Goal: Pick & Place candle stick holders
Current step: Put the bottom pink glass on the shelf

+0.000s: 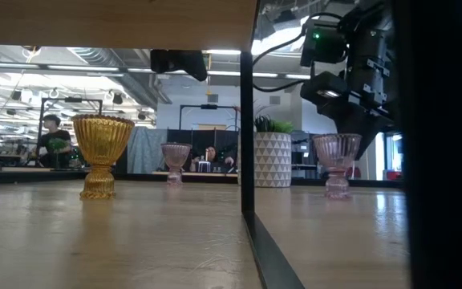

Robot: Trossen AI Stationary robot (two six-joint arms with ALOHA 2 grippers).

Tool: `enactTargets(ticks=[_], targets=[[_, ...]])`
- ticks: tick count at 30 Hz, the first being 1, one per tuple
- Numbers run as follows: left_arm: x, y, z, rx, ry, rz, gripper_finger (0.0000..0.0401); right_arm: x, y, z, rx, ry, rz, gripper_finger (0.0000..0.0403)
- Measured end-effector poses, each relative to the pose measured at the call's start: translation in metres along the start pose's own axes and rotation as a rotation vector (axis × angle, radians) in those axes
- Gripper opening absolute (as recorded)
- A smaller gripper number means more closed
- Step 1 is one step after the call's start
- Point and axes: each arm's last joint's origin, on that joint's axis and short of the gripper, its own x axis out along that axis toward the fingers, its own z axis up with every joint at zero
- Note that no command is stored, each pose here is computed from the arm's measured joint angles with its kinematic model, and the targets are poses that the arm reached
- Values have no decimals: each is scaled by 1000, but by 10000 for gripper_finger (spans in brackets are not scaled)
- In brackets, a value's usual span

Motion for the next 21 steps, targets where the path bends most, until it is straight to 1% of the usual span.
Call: enactTargets(ticks=[3, 5, 9, 12, 17, 21], targets=[[0, 0, 0, 1, 0, 0, 1, 0, 0, 0, -1, 9, 6, 39], [0, 0, 0, 4, 0, 0, 1, 0, 0, 0, -9, 13, 9, 27], [0, 0, -1, 9, 6, 2, 1, -1, 0, -1, -12, 19, 6, 22], [0, 1, -2, 9, 20, 9, 1, -7, 3, 0, -26, 29, -11, 22], [0, 2, -5, 8, 55, 25, 1, -33, 15, 3, -79, 30, -20, 21], [-3, 4, -8, -1, 80, 39, 1, -65, 29, 5, -134, -5, -19, 20]])
